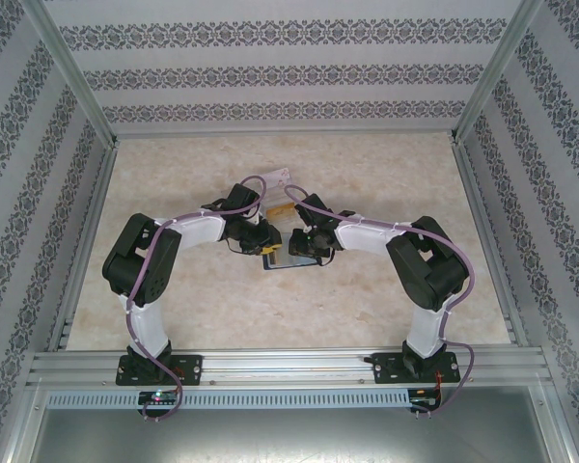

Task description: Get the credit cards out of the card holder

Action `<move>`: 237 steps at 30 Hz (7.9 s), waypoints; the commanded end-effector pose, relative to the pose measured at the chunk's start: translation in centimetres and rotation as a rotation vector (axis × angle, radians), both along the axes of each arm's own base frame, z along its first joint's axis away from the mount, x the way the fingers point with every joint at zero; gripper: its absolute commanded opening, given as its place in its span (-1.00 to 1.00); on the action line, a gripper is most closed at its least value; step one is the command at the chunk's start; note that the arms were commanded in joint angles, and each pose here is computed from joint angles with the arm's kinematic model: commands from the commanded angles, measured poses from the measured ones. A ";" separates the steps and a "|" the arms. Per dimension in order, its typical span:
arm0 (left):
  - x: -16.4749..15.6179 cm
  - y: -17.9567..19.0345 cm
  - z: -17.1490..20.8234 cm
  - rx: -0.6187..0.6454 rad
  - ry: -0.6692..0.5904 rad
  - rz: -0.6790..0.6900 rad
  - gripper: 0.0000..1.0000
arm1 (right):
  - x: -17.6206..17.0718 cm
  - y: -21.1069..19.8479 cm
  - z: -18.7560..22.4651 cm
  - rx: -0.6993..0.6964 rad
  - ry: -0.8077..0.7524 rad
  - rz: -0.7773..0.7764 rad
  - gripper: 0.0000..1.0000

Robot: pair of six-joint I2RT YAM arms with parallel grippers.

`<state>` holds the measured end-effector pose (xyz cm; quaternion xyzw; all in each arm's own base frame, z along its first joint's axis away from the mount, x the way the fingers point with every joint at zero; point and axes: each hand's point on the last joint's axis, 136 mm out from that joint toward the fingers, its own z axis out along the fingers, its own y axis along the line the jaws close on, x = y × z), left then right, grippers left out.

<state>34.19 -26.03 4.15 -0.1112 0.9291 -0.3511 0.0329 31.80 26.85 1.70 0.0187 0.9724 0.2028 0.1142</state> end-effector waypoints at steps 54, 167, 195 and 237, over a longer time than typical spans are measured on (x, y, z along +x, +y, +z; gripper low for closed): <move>0.4 -6.4 4.2 -0.097 -0.077 -0.100 -0.33 | -2.0 -5.8 8.4 0.189 -0.195 -0.097 -0.09; -2.5 2.3 -5.4 0.227 0.079 0.038 -0.67 | -1.2 -1.2 0.9 0.352 0.057 -0.073 -0.62; -1.9 1.8 -4.1 0.200 0.047 0.037 -0.63 | -1.6 -3.5 0.8 0.342 0.053 -0.136 -1.00; 1.1 -5.7 16.8 -0.595 -0.260 -0.060 -0.50 | 0.6 -4.3 18.4 0.980 -0.205 -0.070 -1.00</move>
